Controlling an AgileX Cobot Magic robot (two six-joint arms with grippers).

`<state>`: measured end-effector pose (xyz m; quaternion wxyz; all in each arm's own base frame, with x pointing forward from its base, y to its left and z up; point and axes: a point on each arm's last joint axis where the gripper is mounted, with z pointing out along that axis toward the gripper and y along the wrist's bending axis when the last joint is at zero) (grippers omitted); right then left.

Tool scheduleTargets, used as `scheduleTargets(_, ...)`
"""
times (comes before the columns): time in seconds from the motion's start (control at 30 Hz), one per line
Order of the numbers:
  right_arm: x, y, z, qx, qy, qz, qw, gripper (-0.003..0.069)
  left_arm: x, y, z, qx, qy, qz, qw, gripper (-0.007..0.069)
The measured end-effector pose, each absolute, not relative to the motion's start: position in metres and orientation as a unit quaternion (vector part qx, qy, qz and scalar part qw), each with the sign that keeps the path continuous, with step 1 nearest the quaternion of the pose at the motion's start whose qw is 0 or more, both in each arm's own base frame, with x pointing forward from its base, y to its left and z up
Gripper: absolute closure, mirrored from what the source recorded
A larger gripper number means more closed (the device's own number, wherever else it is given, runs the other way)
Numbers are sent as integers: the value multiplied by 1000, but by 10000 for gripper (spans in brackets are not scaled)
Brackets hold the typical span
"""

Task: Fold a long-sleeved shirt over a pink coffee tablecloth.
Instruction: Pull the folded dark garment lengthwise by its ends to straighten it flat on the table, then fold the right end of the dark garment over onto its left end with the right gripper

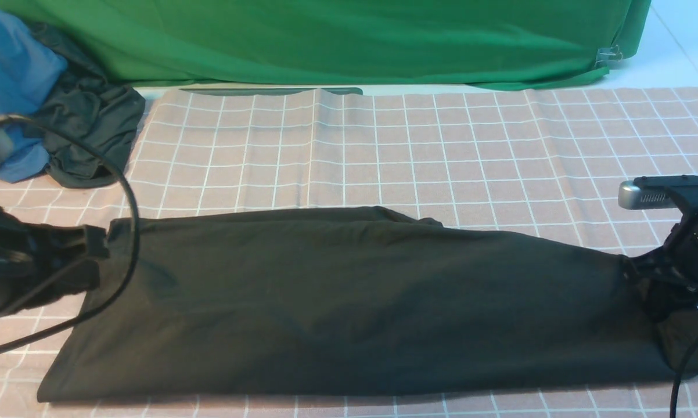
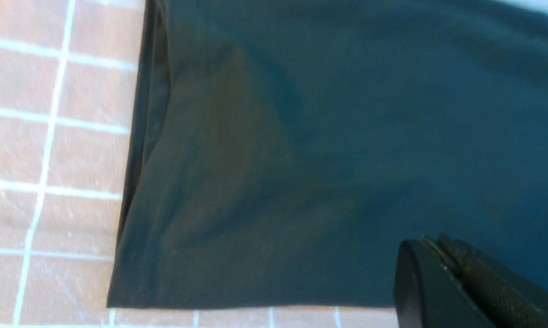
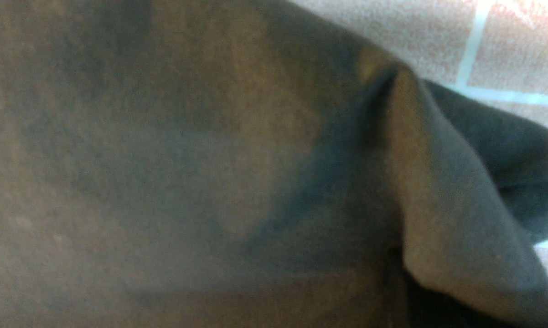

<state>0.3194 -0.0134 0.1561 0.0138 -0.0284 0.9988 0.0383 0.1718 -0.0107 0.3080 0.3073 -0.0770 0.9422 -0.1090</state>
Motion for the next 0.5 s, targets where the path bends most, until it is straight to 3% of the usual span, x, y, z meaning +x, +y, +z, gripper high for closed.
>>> scheduleTargets(0.27, 324, -42, 194, 2, 999, -32, 5, 522, 154, -11, 321, -70, 931, -107, 342, 612)
scheduleTargets(0.4, 326, -54, 243, 41, 996, -60, 42, 522, 149, -12, 324, -69, 929, -112, 345, 612)
scheduleTargets(0.5, 329, -46, 278, 48, 995, -42, 79, 522, 149, -13, 324, -71, 928, -119, 346, 612)
